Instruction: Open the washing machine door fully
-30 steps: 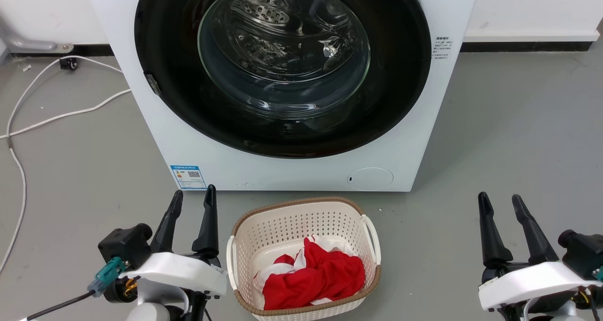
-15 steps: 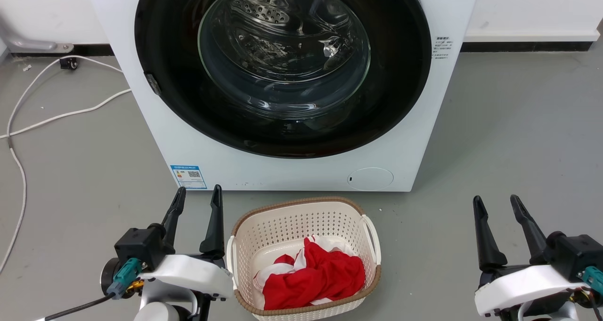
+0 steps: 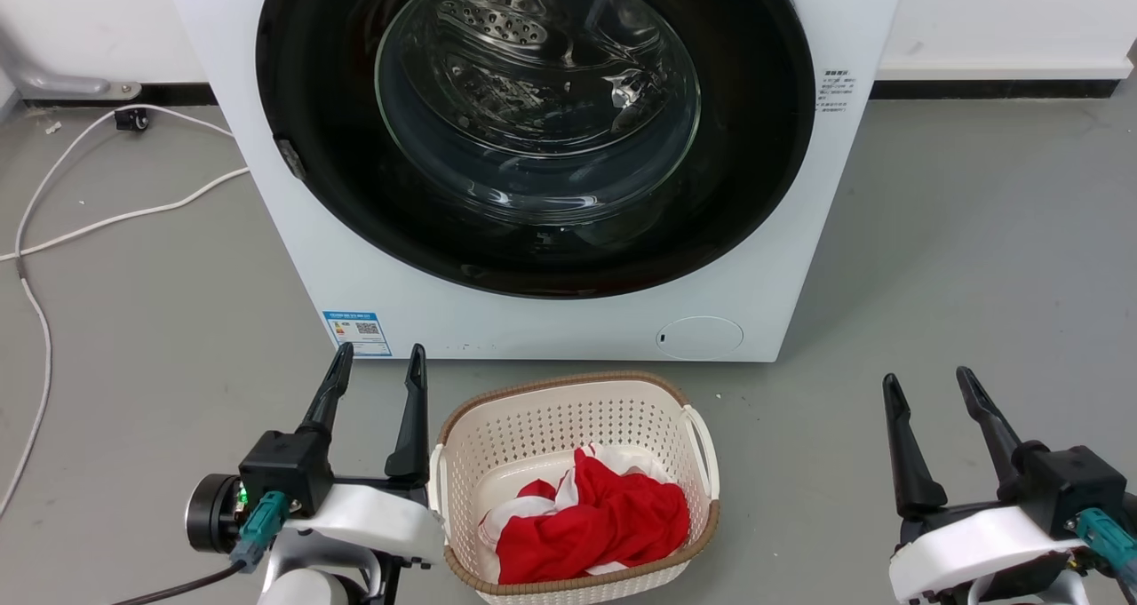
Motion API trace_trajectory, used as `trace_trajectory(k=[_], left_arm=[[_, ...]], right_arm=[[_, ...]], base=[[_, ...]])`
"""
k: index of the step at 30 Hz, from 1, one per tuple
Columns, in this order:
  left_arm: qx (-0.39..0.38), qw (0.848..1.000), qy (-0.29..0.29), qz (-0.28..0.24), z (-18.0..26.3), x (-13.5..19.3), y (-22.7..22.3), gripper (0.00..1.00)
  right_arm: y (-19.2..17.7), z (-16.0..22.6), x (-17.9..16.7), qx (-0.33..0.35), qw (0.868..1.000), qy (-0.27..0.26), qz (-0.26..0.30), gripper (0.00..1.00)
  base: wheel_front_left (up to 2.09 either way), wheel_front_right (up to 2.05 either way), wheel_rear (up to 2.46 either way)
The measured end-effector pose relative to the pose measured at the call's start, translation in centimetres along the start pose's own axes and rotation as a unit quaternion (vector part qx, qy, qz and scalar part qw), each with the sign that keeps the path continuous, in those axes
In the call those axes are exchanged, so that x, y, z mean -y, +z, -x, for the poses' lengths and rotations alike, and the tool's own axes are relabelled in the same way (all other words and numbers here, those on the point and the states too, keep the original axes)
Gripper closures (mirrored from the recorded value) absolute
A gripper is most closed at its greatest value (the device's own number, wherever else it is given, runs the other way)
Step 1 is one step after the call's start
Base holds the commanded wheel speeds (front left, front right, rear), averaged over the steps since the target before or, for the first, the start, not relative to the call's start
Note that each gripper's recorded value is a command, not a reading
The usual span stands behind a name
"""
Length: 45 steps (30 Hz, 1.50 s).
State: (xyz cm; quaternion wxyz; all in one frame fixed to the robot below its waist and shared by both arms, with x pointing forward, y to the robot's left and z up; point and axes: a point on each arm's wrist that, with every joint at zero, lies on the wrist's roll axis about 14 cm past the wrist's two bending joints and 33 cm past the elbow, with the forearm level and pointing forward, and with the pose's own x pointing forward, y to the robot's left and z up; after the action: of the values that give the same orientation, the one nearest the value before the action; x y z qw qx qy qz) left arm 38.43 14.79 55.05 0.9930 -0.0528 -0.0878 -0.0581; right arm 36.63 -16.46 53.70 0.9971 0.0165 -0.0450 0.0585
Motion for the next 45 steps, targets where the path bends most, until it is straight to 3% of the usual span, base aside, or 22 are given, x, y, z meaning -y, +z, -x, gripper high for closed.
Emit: trace_trajectory(k=[25,35,36,37,38,42,45], left_arm=[[0.019,0.998,-0.019,-0.065,0.0,0.9,0.3,0.00],[0.018,0.998,-0.017,-0.060,-0.1,0.8,0.1,0.00],[0.018,0.998,-0.017,-0.059,-0.1,0.8,0.1,0.00],[0.018,0.998,-0.016,-0.059,-0.1,0.8,0.1,0.00],[0.018,0.998,-0.016,-0.059,-0.1,0.7,0.1,0.00],[0.018,0.998,-0.014,-0.058,-0.2,0.7,0.1,0.00],[0.018,0.998,-0.014,-0.057,-0.2,0.7,0.1,0.00]], right_arm=[[0.0,0.0,-0.7,0.007,0.998,0.014,0.060,0.00],[-0.1,0.0,-0.5,0.007,0.998,0.011,0.054,0.00],[-0.1,0.0,-0.5,0.007,0.999,0.011,0.053,0.04],[-0.1,0.0,-0.4,0.006,0.999,0.010,0.050,0.58],[-0.2,0.0,-0.3,0.006,0.999,0.009,0.047,0.97],[0.1,0.0,0.1,0.015,1.000,0.001,0.026,1.00],[0.5,0.1,1.0,0.034,0.998,-0.019,-0.057,1.00]], base=[[0.00,0.00,0.00],[0.00,0.00,0.00],[0.00,0.00,0.00],[0.00,0.00,0.00],[0.00,0.00,0.00],[0.00,0.00,0.00],[0.00,0.00,0.00]])
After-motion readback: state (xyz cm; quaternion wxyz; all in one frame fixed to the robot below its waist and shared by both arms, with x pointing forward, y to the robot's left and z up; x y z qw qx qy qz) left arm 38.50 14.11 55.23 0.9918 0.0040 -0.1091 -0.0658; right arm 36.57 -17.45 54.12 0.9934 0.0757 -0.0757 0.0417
